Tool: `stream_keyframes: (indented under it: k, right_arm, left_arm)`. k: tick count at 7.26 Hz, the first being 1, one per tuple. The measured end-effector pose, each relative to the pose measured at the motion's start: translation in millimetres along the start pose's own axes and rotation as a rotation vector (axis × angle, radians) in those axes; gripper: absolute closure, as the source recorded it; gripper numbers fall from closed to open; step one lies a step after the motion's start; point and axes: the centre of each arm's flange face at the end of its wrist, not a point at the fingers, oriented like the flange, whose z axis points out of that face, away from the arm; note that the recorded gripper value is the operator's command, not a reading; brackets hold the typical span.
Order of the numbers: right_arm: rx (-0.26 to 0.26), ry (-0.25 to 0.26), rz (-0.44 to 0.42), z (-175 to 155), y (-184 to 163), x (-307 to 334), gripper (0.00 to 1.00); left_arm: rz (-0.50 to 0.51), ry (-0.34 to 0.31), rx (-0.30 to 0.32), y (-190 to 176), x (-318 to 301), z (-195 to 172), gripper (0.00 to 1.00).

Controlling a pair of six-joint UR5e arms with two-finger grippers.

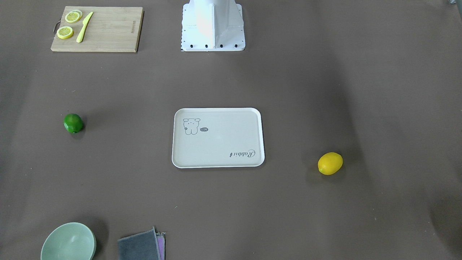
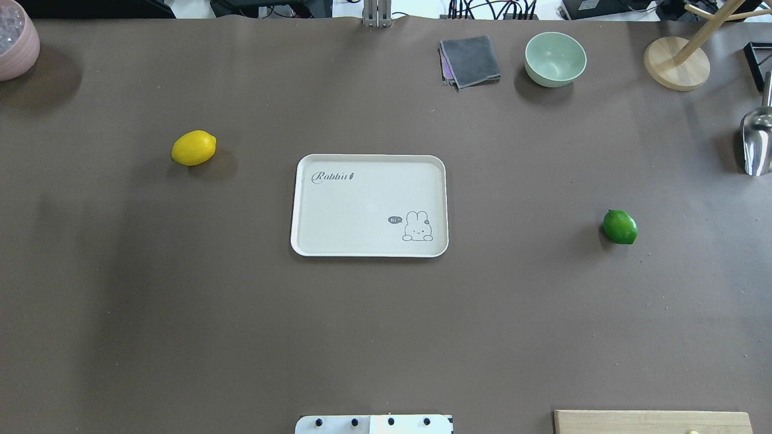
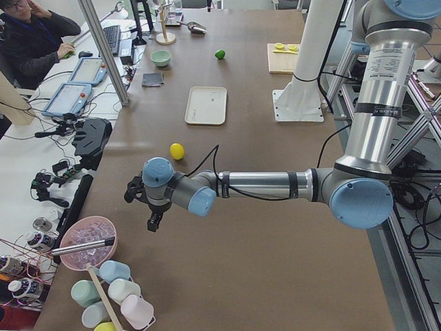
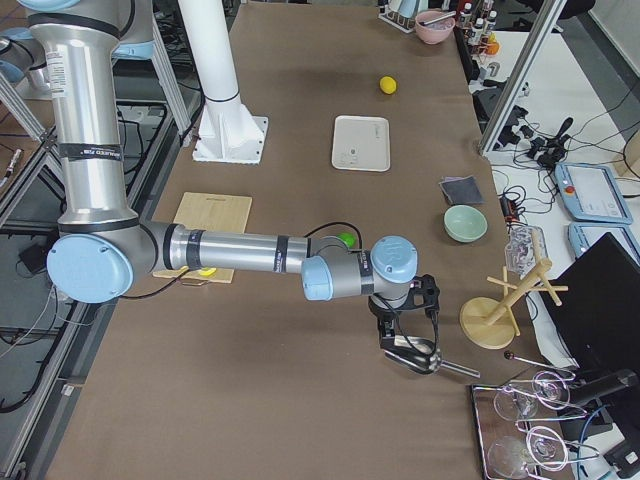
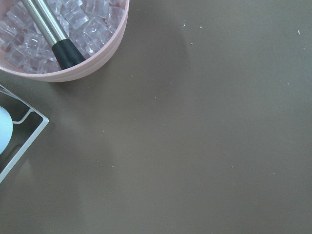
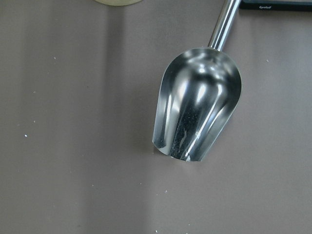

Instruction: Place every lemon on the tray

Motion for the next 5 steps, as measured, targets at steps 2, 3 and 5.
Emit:
stream_keyframes:
  k: [2, 3, 5]
  right_arm:
    - [0.006, -0.013, -0.023, -0.7, 9.0, 0.1, 0.0]
    - [0.02, -0.015, -0.061, -3.1, 20.3, -1.3, 0.0]
    - [0.057, -0.018, -0.091, -2.5, 40.8, -1.2, 0.0]
  left_arm:
    - [0.008, 0.001, 0.002, 6.5, 0.8, -0.6, 0.02]
    - [0.003, 0.0, -0.005, 11.4, -2.3, 1.9, 0.02]
    - [-0.013, -0.001, -0.017, 21.7, -9.0, 7.3, 0.02]
